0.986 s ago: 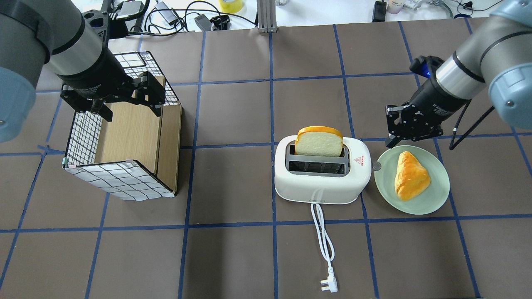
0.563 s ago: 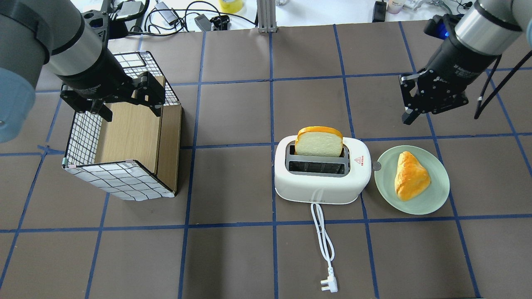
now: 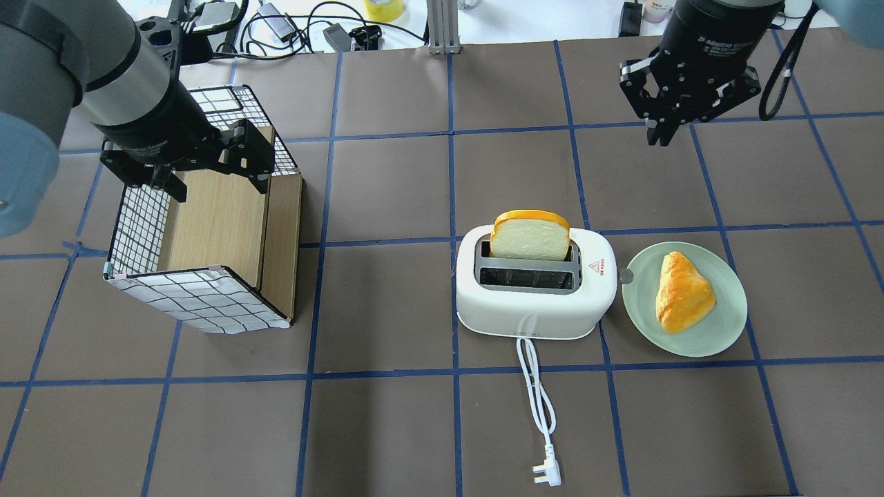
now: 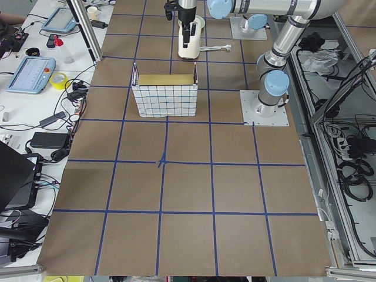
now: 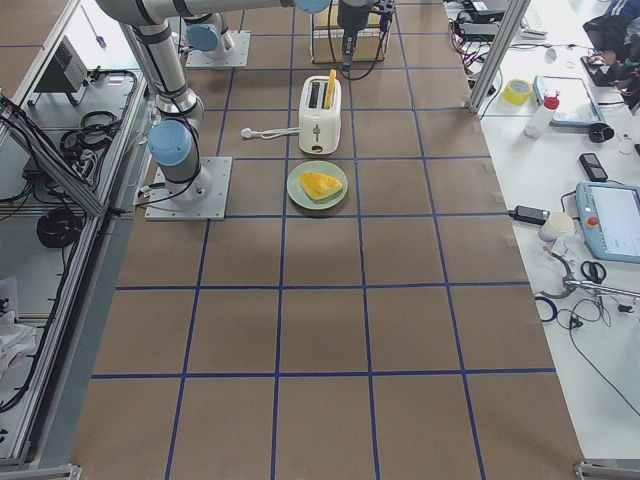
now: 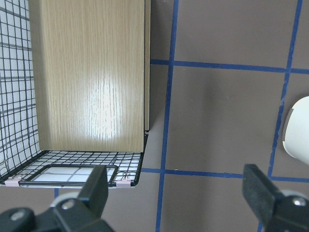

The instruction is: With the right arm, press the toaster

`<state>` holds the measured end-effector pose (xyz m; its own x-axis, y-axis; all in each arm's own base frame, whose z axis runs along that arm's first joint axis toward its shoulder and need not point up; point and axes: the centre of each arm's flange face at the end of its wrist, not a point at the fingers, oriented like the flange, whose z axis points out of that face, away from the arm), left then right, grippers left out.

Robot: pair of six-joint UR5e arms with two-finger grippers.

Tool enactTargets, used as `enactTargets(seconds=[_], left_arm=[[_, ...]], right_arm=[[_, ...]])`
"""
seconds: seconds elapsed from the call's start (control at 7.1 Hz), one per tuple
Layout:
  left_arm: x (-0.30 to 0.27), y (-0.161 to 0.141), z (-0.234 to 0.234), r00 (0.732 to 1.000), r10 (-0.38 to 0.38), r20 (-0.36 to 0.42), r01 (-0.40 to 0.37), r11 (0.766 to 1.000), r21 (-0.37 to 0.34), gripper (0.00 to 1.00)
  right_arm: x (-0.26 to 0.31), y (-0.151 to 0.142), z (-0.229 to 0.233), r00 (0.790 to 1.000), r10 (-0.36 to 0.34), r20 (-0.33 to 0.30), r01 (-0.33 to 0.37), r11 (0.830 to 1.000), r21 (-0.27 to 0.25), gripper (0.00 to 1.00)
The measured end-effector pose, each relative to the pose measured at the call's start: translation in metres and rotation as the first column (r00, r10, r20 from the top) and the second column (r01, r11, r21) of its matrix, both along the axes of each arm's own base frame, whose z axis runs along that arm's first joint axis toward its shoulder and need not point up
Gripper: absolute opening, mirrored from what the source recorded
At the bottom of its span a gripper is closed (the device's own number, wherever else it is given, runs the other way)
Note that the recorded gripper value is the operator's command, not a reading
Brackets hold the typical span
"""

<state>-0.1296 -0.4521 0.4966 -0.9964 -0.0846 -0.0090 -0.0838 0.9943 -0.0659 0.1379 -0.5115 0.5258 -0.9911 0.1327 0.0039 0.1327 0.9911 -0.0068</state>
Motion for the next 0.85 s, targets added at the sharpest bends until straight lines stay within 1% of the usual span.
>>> enactTargets(seconds=[0.14,0.42,0.56,0.85], left_arm=[[0.0,0.0,0.0,1.0,0.0,0.0,0.0,1.0,0.0,1.0],[0.0,0.0,0.0,1.0,0.0,0.0,0.0,1.0,0.0,1.0],[0.0,0.0,0.0,1.0,0.0,0.0,0.0,1.0,0.0,1.0],[0.0,0.0,0.0,1.0,0.0,0.0,0.0,1.0,0.0,1.0]], right_arm=[[0.002,-0.005,0.003,1.0,0.022,-0.003,-0.022,0.999,-0.05,1.0],[0.004,-0.016,0.007,0.998,0.054,-0.007,-0.055,0.989,-0.137,1.0],[0.004,-0.021,0.006,0.998,0.06,-0.013,-0.061,0.984,-0.167,1.0],[0.003,-0.023,0.005,0.998,0.061,-0.018,-0.064,0.981,-0.184,1.0]])
